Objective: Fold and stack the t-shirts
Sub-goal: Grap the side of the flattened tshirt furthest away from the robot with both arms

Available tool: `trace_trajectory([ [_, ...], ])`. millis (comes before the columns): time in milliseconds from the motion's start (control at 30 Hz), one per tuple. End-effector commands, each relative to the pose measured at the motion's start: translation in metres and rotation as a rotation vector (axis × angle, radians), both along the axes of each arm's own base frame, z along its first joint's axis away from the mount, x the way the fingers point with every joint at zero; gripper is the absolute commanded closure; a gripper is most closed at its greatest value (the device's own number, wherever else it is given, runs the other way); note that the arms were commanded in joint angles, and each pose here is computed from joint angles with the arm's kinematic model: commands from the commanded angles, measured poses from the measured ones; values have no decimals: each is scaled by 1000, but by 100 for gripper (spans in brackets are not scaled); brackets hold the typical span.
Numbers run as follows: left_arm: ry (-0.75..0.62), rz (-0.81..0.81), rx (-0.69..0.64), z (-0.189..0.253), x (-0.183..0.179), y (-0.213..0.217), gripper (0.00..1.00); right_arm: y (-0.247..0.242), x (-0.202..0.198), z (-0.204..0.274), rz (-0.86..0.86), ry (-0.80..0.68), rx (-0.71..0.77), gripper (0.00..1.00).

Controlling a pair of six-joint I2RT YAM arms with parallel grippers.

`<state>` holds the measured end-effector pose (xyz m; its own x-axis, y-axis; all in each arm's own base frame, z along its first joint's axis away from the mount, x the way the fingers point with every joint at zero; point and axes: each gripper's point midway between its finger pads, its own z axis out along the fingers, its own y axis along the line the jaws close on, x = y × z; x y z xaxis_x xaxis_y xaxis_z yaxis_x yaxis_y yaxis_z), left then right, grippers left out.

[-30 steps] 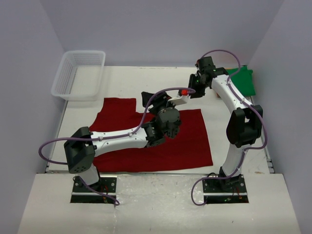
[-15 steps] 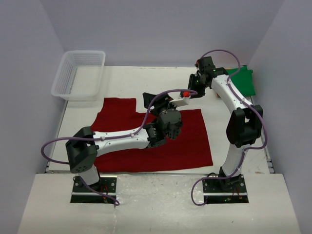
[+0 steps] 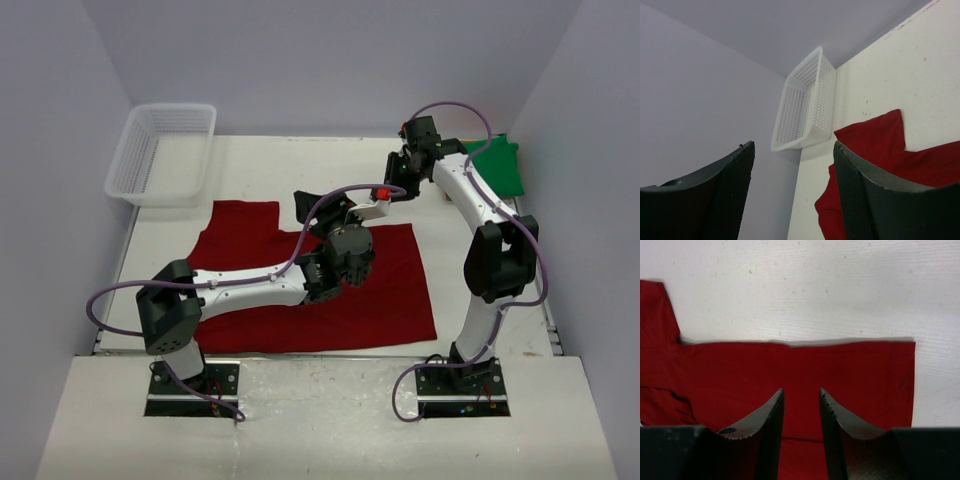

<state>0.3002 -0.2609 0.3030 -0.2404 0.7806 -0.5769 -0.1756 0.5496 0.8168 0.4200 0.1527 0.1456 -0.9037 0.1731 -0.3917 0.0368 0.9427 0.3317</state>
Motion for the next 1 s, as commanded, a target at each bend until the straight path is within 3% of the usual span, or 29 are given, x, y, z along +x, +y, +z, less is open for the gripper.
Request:
trace_trajectory([
  [0, -5, 15, -12, 0, -3, 2, 34, 3, 1, 13, 23, -37, -2, 64],
  [967, 2, 17, 6, -5, -3, 1, 34, 16, -6, 5, 61, -22, -28, 64],
])
